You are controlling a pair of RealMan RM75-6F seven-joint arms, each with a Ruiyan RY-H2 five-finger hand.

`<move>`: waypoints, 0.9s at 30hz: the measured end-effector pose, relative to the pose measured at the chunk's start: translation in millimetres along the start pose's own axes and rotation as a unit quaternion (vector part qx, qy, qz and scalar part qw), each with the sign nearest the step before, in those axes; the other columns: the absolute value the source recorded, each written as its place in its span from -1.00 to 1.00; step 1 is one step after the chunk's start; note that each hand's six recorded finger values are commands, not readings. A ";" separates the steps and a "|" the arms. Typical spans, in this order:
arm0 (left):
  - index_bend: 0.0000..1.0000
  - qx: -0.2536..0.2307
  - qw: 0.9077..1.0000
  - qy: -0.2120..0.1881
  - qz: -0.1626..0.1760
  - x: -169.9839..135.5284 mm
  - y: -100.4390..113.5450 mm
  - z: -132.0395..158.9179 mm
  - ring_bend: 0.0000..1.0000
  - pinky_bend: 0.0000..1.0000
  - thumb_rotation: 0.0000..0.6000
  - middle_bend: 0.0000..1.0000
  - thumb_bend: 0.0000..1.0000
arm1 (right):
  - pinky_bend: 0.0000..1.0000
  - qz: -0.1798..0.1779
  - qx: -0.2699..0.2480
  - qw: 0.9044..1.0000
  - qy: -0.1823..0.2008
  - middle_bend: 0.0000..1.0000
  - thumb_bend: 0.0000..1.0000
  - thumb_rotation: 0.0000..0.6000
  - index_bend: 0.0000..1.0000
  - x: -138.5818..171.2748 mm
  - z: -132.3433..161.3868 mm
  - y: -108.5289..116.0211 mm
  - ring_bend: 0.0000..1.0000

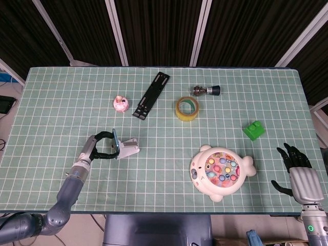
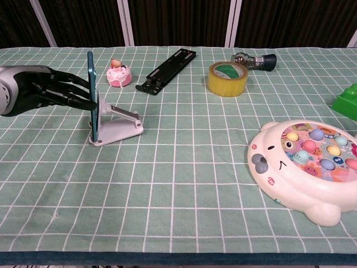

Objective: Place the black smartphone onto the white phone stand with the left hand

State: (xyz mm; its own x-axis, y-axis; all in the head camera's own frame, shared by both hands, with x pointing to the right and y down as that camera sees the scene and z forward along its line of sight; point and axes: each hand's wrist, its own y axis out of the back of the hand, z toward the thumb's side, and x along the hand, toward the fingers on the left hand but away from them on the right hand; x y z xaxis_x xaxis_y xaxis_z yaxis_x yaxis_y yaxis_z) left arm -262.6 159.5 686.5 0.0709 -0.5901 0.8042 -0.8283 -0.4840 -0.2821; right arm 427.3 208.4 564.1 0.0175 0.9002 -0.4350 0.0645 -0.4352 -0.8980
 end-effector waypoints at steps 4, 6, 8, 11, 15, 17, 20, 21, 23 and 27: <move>-0.30 0.002 1.000 0.000 -0.002 -0.2 -0.4 0.5 -0.89 -1.00 1.00 -0.24 -0.40 | -0.73 0.000 0.000 1.000 0.000 -1.00 -0.44 1.00 -0.74 -0.1 0.1 -0.2 -1.00; -0.32 0.005 1.000 -0.001 -0.003 -0.3 -1.2 0.8 -0.89 -1.00 1.00 -0.26 -0.40 | -0.73 0.000 0.000 1.000 0.000 -1.00 -0.44 1.00 -0.74 -0.1 0.0 -0.4 -1.00; -0.34 0.007 1.000 -0.003 -0.005 -0.5 -2.0 1.3 -0.89 -1.00 1.00 -0.28 -0.41 | -0.73 0.000 0.000 1.000 0.000 -1.00 -0.44 1.00 -0.74 -0.1 0.0 -0.3 -1.00; -0.36 0.010 1.000 -0.005 -0.008 -1.1 -2.9 2.7 -0.90 -1.00 1.00 -0.30 -0.41 | -0.73 0.000 0.000 1.000 0.000 -1.00 -0.44 1.00 -0.74 0.1 0.1 0.1 -1.00; -0.41 0.010 1.000 -0.005 -0.007 -1.1 -3.0 2.3 -0.94 -1.00 1.00 -0.38 -0.47 | -0.73 0.000 0.000 1.000 0.000 -1.00 -0.44 1.00 -0.74 -0.1 0.0 -0.2 -1.00; -0.43 0.011 1.000 -0.005 -0.006 -1.0 -3.0 2.1 -0.94 -1.00 1.00 -0.40 -0.47 | -0.73 0.000 0.000 1.000 0.000 -1.00 -0.44 1.00 -0.74 -0.1 -0.1 -0.3 -1.00; -0.44 0.011 1.000 -0.007 -0.005 -1.1 -2.3 2.8 -0.94 -1.00 1.00 -0.41 -0.47 | -0.73 0.000 0.000 1.000 0.000 -1.00 -0.44 1.00 -0.74 0.0 0.0 -0.1 -1.00; -0.44 0.010 1.000 -0.007 -0.005 -1.1 -1.9 3.4 -0.94 -1.00 1.00 -0.41 -0.47 | -0.73 0.000 0.000 1.000 0.000 -1.00 -0.44 1.00 -0.74 0.0 0.0 0.0 -1.00; -0.44 0.010 1.000 -0.008 -0.004 -1.0 -1.3 4.3 -0.94 -1.00 1.00 -0.41 -0.47 | -0.73 0.000 0.000 1.000 0.000 -1.00 -0.44 1.00 -0.74 -0.1 0.1 0.1 -1.00; -0.46 0.013 1.000 -0.009 -0.003 -0.7 -0.5 4.4 -0.96 -1.00 1.00 -0.44 -0.47 | -0.73 0.000 0.000 1.000 0.000 -1.00 -0.44 1.00 -0.74 -0.2 0.1 -0.4 -1.00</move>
State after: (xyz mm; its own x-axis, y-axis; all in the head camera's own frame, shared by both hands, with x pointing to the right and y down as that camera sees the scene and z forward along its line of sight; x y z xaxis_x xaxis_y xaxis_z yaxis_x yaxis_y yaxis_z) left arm -259.8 157.3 683.7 0.0855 -0.5993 0.7959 -0.8133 -0.5035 -0.2917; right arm 427.2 208.4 564.5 0.0172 0.9001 -0.4354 0.0642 -0.4356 -0.8979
